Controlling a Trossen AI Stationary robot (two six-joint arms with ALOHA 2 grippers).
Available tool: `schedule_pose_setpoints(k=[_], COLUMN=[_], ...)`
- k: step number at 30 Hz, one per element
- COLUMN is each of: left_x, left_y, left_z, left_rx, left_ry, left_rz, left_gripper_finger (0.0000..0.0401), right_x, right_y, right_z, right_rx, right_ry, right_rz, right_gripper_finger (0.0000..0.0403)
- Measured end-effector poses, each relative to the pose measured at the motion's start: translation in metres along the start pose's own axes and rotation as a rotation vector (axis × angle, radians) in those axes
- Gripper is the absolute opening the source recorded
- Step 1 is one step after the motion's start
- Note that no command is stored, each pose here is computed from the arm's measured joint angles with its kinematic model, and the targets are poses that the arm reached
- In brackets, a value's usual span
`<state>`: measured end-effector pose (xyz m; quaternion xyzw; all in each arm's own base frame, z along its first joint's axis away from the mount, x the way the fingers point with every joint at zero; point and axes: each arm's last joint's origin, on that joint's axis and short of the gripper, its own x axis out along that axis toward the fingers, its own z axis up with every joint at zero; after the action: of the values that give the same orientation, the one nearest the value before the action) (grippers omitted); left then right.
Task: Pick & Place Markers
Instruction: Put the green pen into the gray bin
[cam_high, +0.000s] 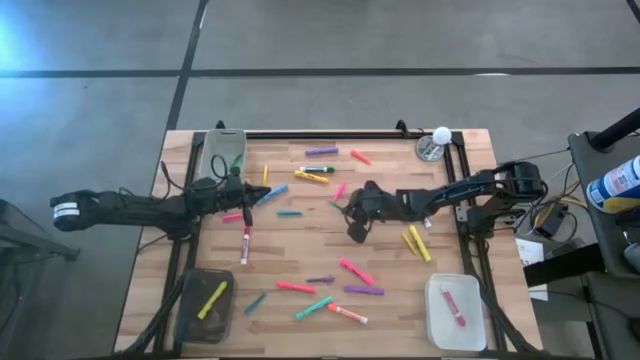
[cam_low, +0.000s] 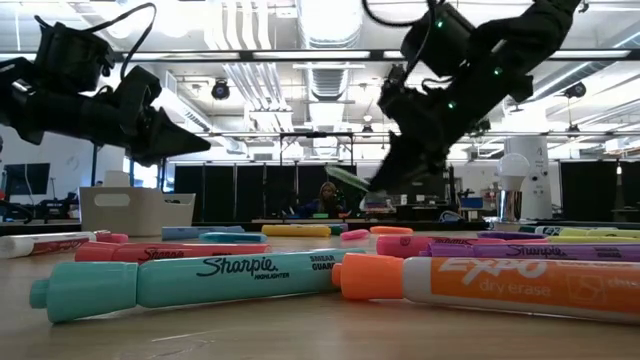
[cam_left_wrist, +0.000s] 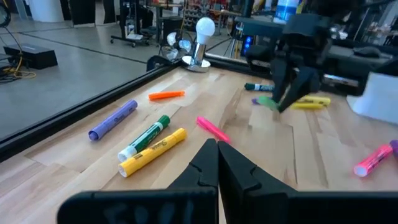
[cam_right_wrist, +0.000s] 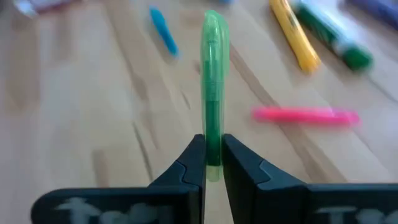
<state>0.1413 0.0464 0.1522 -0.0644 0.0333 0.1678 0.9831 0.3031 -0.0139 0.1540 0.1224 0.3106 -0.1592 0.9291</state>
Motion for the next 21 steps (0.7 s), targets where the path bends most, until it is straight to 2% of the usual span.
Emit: schedule_pose_setpoints(k=[6, 10, 16, 21], left_x=[0.003, 0.009, 0.017, 0.024], left_y=[-0.001, -0.006, -0.026, -0.051], left_z=[0.003, 0.006, 0.016, 0.029], left_rx=[-0.202, -0.218, -0.203, -0.14], left_ry=[0.024, 0.1, 0.108, 0.02], left_rz=[-0.016, -0.089, -0.211, -0.293], left_gripper_finger=[0.0, 0.002, 0.0099, 0.0143], right_x=[0.006, 0.012, 0.021, 0.024], right_y=[0.02, 0.026, 0.03, 0.034], right_z=[0.005, 0.005, 0.009, 0.017], right_rx=[-0.086, -0.117, -0.113, -0.098], right_ry=[-0.148, -0.193, -0.202, -0.264], right_rz=[0.088, 0.107, 0.108, 0.126], right_gripper_finger=[0.003, 0.003, 0.0034, 0.0036])
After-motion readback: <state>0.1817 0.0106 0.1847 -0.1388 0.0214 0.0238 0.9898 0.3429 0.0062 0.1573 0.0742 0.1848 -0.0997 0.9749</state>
